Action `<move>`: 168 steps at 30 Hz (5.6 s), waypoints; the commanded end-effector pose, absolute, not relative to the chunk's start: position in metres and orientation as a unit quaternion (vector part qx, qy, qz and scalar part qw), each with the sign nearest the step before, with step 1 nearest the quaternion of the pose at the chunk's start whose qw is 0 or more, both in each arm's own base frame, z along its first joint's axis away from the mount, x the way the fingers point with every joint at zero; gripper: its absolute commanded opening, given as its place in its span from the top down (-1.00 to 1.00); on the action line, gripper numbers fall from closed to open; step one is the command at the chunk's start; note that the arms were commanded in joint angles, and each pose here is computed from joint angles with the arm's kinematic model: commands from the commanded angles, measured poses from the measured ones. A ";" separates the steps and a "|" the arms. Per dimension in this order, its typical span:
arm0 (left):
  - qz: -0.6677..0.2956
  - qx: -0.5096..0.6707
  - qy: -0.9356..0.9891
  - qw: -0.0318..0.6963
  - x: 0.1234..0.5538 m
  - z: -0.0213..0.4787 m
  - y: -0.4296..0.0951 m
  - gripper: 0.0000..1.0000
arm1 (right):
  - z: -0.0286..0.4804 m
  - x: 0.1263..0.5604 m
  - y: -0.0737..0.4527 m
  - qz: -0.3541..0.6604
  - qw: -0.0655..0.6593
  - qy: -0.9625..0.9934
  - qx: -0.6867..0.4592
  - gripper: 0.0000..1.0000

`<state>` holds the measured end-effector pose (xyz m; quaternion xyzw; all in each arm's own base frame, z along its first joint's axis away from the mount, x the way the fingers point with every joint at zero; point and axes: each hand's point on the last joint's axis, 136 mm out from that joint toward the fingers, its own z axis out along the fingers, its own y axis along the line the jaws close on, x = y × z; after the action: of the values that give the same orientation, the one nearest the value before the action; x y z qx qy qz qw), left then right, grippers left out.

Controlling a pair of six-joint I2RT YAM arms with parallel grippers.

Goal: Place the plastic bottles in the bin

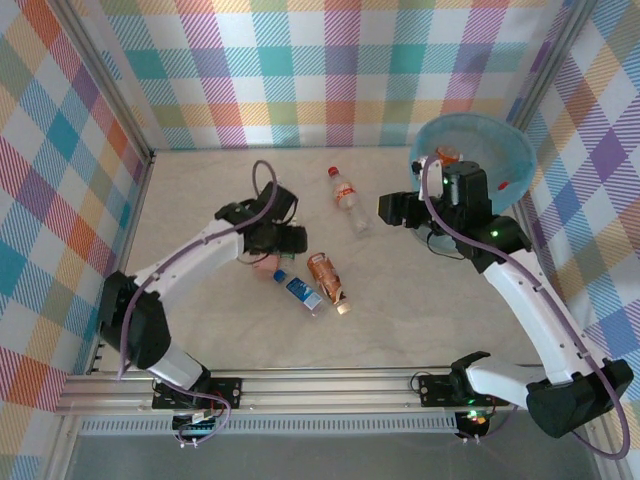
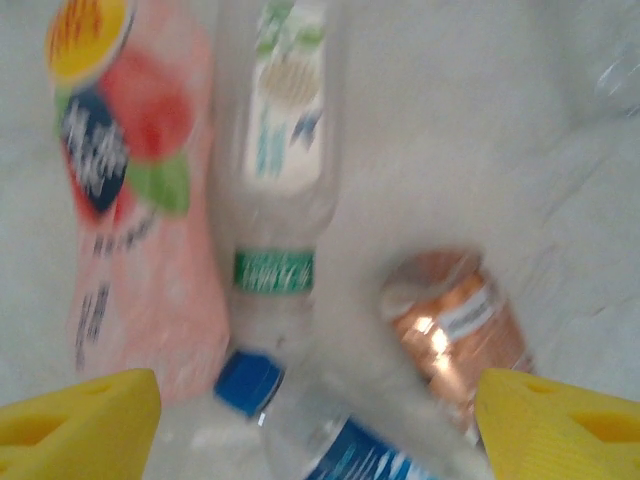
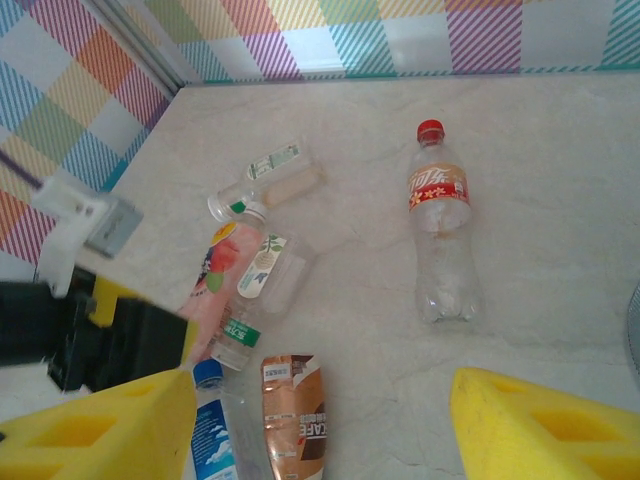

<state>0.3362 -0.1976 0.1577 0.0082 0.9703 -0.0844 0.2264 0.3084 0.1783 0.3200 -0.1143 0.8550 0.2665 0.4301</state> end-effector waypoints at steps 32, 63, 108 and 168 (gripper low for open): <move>-0.182 -0.036 0.967 0.173 0.503 0.065 -0.355 -0.74 | 0.312 0.319 0.176 0.229 0.455 0.849 -0.140 -0.45; -0.211 0.098 0.900 0.370 0.476 0.242 -0.353 -0.11 | 0.368 0.295 0.151 0.211 0.508 0.826 -0.122 -0.47; -0.362 0.425 0.618 0.553 0.204 0.381 -0.365 -0.10 | 0.501 0.231 0.207 0.460 0.526 0.684 -0.209 0.29; -0.253 0.275 0.692 0.618 0.260 0.363 -0.322 -1.00 | 0.435 0.399 0.027 -0.043 0.624 0.778 -0.056 0.98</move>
<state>0.2633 -0.3246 0.3590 0.2819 0.6945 -0.2505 0.6127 0.3905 0.0126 0.4382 -0.0570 0.7806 -0.0962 0.6149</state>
